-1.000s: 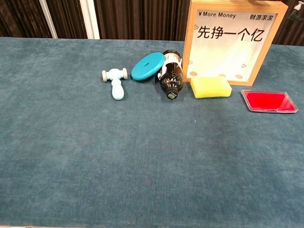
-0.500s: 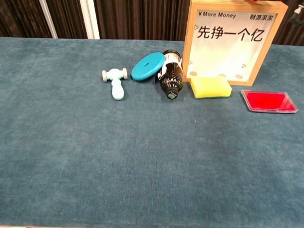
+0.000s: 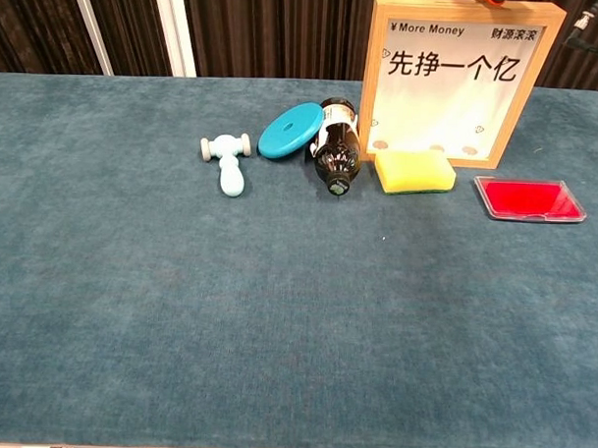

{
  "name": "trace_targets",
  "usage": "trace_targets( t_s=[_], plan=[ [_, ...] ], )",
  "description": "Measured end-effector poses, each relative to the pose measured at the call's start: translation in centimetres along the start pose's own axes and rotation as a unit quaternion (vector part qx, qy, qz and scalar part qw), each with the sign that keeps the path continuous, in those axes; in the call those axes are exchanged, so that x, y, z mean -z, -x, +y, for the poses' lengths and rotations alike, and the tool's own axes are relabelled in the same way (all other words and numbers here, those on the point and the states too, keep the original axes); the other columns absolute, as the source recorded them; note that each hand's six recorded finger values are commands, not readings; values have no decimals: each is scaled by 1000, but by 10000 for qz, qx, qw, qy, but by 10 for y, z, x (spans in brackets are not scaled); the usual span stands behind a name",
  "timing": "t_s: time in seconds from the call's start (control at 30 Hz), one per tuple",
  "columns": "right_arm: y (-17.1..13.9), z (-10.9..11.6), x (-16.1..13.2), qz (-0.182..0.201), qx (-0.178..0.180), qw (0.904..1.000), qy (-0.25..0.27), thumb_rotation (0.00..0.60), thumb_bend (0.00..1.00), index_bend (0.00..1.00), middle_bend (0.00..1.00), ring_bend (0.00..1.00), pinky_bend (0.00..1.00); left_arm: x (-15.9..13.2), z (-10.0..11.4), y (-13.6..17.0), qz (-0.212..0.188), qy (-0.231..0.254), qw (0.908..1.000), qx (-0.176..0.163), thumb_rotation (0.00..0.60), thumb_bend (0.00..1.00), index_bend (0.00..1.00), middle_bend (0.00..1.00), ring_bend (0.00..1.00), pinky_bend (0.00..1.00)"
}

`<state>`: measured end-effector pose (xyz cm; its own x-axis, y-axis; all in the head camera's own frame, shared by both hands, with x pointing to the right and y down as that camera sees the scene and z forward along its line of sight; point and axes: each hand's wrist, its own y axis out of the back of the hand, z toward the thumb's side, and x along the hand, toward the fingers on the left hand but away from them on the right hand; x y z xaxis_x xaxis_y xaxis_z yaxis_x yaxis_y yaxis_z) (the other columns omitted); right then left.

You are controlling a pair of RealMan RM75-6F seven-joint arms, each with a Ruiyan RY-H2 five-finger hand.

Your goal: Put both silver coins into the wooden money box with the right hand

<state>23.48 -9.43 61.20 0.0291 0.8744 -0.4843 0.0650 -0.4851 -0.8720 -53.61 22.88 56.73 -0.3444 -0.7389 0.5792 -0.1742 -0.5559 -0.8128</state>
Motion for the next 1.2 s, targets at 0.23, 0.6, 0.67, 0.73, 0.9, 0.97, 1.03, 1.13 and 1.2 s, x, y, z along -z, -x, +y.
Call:
trace_targets(
  t_s=[0.23,0.6,0.67,0.73,0.9,0.97,1.03,1.13,1.2],
  plan=[
    [0,-2,-3,24,-3,10000,1,600,520,717,10,0,0,0,0,0,-8,3,10000,6,600,396,48,0,0,0],
    [1,-2,-4,-7,2,10000,-28,600,519,717,9,0,0,0,0,-1,-4,4,10000,23,600,396,48,0,0,0],
    [1,-1,-5,-10,0,10000,-20,600,519,717,10,0,0,0,0,-1,-3,5,10000,24,600,396,47,0,0,0],
    [1,-1,-5,-9,2,10000,-28,600,519,717,10,0,0,0,0,-1,-1,4,10000,27,600,396,48,0,0,0],
    [0,0,-6,-7,4,10000,-46,600,519,717,9,0,0,0,0,-1,3,2,10000,33,600,396,48,0,0,0],
    [0,1,-7,0,13,10000,-44,600,519,717,9,0,0,0,-1,-1,5,1,10000,38,600,396,48,0,0,0],
    [-1,2,-8,4,15,10000,-47,600,519,717,9,0,0,0,-1,-1,6,-2,10000,47,600,396,47,0,0,0],
    [-2,2,-10,7,9,10000,-61,600,519,717,9,0,0,0,-1,-1,3,-4,10000,47,600,396,48,0,0,0],
    [-2,3,-10,9,6,10000,-59,600,519,717,9,0,0,0,-1,-1,8,-2,10000,49,600,396,48,0,0,0]
  ],
)
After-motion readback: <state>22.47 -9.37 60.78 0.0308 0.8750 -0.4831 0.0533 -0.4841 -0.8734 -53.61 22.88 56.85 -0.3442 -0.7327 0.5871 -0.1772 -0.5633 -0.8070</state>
